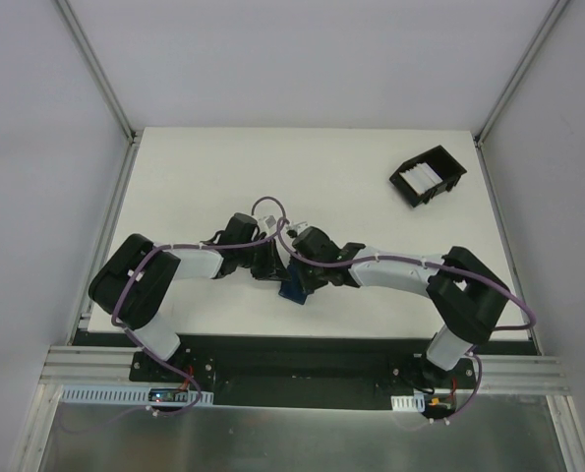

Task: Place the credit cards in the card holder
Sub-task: Open the card holder at the center of the board, then move the storage box to the center of the board.

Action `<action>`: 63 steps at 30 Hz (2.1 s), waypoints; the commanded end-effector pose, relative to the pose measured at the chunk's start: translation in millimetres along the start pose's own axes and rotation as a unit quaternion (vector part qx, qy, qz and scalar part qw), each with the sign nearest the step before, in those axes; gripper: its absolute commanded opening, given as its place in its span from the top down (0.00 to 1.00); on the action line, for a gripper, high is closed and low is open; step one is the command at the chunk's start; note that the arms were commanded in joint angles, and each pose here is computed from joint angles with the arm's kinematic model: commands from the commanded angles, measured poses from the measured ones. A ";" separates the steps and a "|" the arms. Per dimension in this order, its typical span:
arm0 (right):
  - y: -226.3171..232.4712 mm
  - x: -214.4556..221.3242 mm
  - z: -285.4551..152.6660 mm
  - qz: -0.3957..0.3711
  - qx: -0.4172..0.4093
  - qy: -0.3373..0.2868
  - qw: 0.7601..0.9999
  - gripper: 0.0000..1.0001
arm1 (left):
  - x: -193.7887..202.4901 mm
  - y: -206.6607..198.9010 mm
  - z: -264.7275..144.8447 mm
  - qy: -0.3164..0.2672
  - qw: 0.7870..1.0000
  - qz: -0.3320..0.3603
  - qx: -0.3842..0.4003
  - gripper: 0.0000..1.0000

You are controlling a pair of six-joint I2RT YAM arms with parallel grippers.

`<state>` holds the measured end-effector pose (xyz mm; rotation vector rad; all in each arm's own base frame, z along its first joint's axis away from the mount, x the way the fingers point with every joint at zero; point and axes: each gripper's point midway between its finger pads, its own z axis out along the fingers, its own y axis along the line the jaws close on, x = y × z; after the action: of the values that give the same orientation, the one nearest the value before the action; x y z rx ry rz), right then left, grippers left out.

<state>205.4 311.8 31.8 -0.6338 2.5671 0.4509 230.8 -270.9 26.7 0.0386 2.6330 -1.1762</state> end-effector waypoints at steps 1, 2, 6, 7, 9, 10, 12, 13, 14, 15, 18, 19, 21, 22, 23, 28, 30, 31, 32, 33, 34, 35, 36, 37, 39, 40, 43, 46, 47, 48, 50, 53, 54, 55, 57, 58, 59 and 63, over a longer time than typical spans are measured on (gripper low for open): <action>-23.1 7.5 -14.1 -0.022 0.053 0.005 0.998 0.77 | -0.1 9.0 -2.8 -0.010 1.000 -0.003 -0.029 1.00; -26.1 9.4 -15.8 -0.024 0.060 0.007 0.998 0.77 | -0.3 9.0 -3.0 -0.010 1.000 -0.003 -0.029 1.00; -38.8 18.4 -19.4 -0.036 0.089 0.025 0.995 0.78 | 0.3 7.7 -4.5 -0.010 1.000 0.003 -0.028 1.00; -41.9 21.7 -18.8 -0.037 0.094 0.030 0.994 0.78 | 0.5 8.9 -4.8 -0.009 1.000 0.003 -0.030 1.00; -42.3 24.3 -17.6 -0.037 0.093 0.033 0.994 0.79 | 1.4 9.4 -5.3 -0.009 0.999 0.005 -0.030 1.00; -42.2 25.6 -15.5 -0.037 0.092 0.037 0.994 0.80 | 0.8 8.5 -5.3 -0.009 1.000 0.005 -0.029 1.00; -44.0 28.5 -14.4 -0.033 0.100 0.046 0.993 0.82 | 1.6 9.3 -5.4 -0.008 1.000 0.006 -0.030 1.00; -46.6 29.5 -14.9 -0.030 0.108 0.048 0.993 0.82 | 1.3 9.0 -5.7 -0.008 1.000 0.007 -0.030 1.00; -49.0 31.1 -14.7 -0.028 0.113 0.050 0.992 0.82 | 1.8 9.7 -5.5 -0.007 0.999 0.008 -0.031 1.00; -50.3 32.9 -14.5 -0.027 0.116 0.050 0.992 0.82 | 1.6 9.3 -5.8 -0.007 0.999 0.009 -0.031 1.00; -52.2 41.1 -14.3 -0.022 0.114 0.058 0.992 0.82 | 3.1 8.8 -5.7 -0.004 1.000 0.009 -0.029 1.00; -52.7 43.1 -13.5 -0.019 0.113 0.059 0.992 0.83 | 2.9 9.1 -5.7 -0.005 1.000 0.010 -0.030 1.00; -54.7 48.1 -12.2 -0.019 0.115 0.066 0.991 0.85 | 3.2 10.5 -5.7 -0.005 0.999 0.010 -0.032 1.00; -57.7 52.4 -11.1 -0.018 0.121 0.070 0.990 0.85 | 3.0 11.3 -6.3 -0.007 0.999 0.009 -0.034 1.00; -60.0 56.1 -10.5 -0.013 0.126 0.073 0.989 0.85 | 3.7 12.2 -6.3 -0.006 0.999 0.008 -0.035 1.00; -63.5 65.4 -7.2 0.008 0.124 0.072 0.990 0.84 | 7.0 15.4 -8.8 -0.009 0.999 0.005 -0.040 0.93; -61.9 51.2 -13.2 0.022 0.110 0.049 0.992 0.80 | 6.6 12.9 -10.9 -0.012 0.999 0.012 -0.037 0.82; -60.1 39.8 -18.3 0.030 0.100 0.032 0.994 0.78 | 4.9 12.1 -12.5 -0.017 0.999 0.016 -0.036 0.75; -59.8 26.9 -23.8 0.042 0.088 0.016 0.995 0.73 | 3.4 10.7 -14.0 -0.021 0.999 0.020 -0.035 0.70; -59.2 12.5 -30.8 0.052 0.071 -0.003 0.996 0.70 | 1.4 8.8 -15.4 -0.025 0.999 0.024 -0.034 0.65; -58.6 -1.6 -38.8 0.060 0.057 -0.022 0.996 0.69 | 0.2 6.8 -16.3 -0.027 0.999 0.028 -0.031 0.63; -61.7 -16.7 -47.2 0.073 0.050 -0.041 0.995 0.68 | -1.3 5.4 -17.4 -0.030 0.999 0.030 -0.031 0.61; -63.9 -30.2 -56.6 0.082 0.039 -0.059 0.994 0.64 | -2.5 2.9 -18.2 -0.032 0.999 0.033 -0.029 0.57; -70.1 -44.1 -66.3 0.094 0.038 -0.079 0.992 0.58 | -4.5 2.0 -19.5 -0.035 0.998 0.034 -0.030 0.54; -89.9 -67.9 -87.0 0.121 0.051 -0.117 0.984 0.54 | -7.8 -2.8 -22.3 -0.039 0.998 0.042 -0.028 0.50; -103.1 -77.5 -96.0 0.137 0.063 -0.132 0.980 0.45 | -9.9 -5.1 -24.2 -0.041 0.998 0.046 -0.027 0.48; -157.4 -96.9 -124.4 0.191 0.143 -0.160 0.958 0.33 | -17.2 -12.9 -31.6 -0.053 0.996 0.062 -0.028 0.38; -214.9 -113.0 -150.2 0.253 0.219 -0.182 0.925 0.25 | -26.1 -21.0 -42.0 -0.073 0.994 0.078 -0.031 0.25; -234.0 -117.7 -158.0 0.276 0.236 -0.188 0.913 0.22 | -28.4 -23.3 -46.0 -0.081 0.993 0.084 -0.032 0.20; -258.3 -120.7 -166.8 0.304 0.254 -0.194 0.897 0.20 | -31.6 -26.3 -49.8 -0.089 0.991 0.090 -0.033 0.10; -290.1 -123.7 -172.8 0.336 0.276 -0.192 0.880 0.18 | -36.4 -30.2 -57.5 -0.104 0.988 0.104 -0.036 0.01; -325.9 -135.3 -180.4 0.360 0.289 -0.185 0.868 0.16 | -41.2 -35.4 -67.3 -0.118 0.985 0.122 -0.039 0.01; -337.5 -137.3 -177.9 0.360 0.299 -0.178 0.866 0.15 | -42.8 -37.8 -70.9 -0.124 0.983 0.128 -0.039 0.01; -349.0 -140.2 -179.7 0.368 0.309 -0.171 0.860 0.15 | -44.6 -39.3 -74.2 -0.131 0.982 0.131 -0.040 0.01; -369.6 -146.6 -170.7 0.375 0.312 -0.162 0.858 0.14 | -47.2 -43.4 -80.4 -0.144 0.979 0.140 -0.038 0.01; -379.7 -150.9 -169.3 0.382 0.320 -0.164 0.851 0.15 | -48.6 -45.5 -82.4 -0.147 0.978 0.145 -0.037 0.01; -384.7 -155.2 -162.4 0.384 0.318 -0.163 0.851 0.16 | -49.7 -48.3 -85.3 -0.151 0.976 0.152 -0.035 0.01; -422.6 -163.9 -158.8 0.409 0.320 -0.172 0.837 0.18 | -51.0 -51.8 -90.7 -0.152 0.973 0.167 -0.036 0.01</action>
<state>477.1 -29.1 155.9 0.6983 2.3078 -0.0624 246.6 -236.5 113.9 0.1951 2.3474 -0.9288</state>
